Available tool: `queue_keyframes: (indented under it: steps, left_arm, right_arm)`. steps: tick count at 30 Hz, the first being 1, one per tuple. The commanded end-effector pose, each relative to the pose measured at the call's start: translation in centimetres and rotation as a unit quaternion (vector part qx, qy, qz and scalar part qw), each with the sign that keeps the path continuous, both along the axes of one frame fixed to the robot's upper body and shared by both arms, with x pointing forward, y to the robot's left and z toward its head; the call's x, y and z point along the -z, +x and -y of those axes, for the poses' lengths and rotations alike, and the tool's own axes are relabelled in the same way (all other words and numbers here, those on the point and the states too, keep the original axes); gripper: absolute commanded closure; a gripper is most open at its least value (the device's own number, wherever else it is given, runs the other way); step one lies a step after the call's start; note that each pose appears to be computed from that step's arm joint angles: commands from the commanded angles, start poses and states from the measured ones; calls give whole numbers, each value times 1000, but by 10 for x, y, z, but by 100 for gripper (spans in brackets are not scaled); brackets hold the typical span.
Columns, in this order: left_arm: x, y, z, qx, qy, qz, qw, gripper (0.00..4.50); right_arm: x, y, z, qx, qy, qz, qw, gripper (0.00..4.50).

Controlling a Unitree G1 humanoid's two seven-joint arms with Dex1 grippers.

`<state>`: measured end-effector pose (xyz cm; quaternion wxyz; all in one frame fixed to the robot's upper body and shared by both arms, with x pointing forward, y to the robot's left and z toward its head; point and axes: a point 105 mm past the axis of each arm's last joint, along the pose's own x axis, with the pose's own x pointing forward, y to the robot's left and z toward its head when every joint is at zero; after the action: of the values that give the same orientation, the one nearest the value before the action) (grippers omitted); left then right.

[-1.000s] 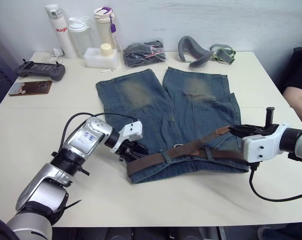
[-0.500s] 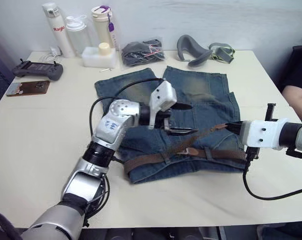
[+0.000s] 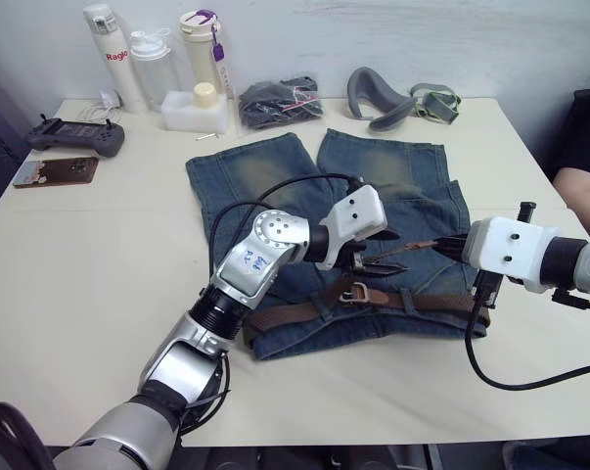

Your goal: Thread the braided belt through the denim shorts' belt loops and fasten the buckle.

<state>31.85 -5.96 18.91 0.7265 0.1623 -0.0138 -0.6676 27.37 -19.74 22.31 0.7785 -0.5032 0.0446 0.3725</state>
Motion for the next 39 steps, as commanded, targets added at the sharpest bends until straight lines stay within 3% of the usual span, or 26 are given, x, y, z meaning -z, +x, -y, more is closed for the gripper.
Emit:
queue_keyframes:
  steps: [1,4,5,9,14,19,20,32,39]
  left_arm:
    - [-9,-8,5,16,-15,14,1000,298]
    - [-12,-7,4,13,-19,16,1000,424]
    - [-13,-6,4,11,-21,16,1000,447]
    - [-15,-3,0,2,-24,15,1000,447]
    - [-11,6,-14,-27,-27,-12,999,450]
    - [3,21,-33,-77,-15,-41,996,450]
    - [5,23,-36,-87,-15,-48,995,450]
    - [12,36,-59,-147,-5,-63,987,450]
    - [15,37,-66,-161,-2,-66,985,450]
  right_arm:
    - [-14,-3,-3,-6,4,33,999,450]
    - [-12,-3,-3,-6,3,31,999,450]
    - [-10,-3,-2,-5,1,31,1000,450]
    - [-7,-3,-2,5,49,9,999,450]
    - [1,-12,1,12,75,-16,997,264]
    - [28,-33,-5,12,92,-79,993,18]
    - [33,-35,-7,13,89,-84,992,3]
    - [91,-8,-15,21,5,-30,999,3]
    - [83,5,-27,7,21,18,1000,3]
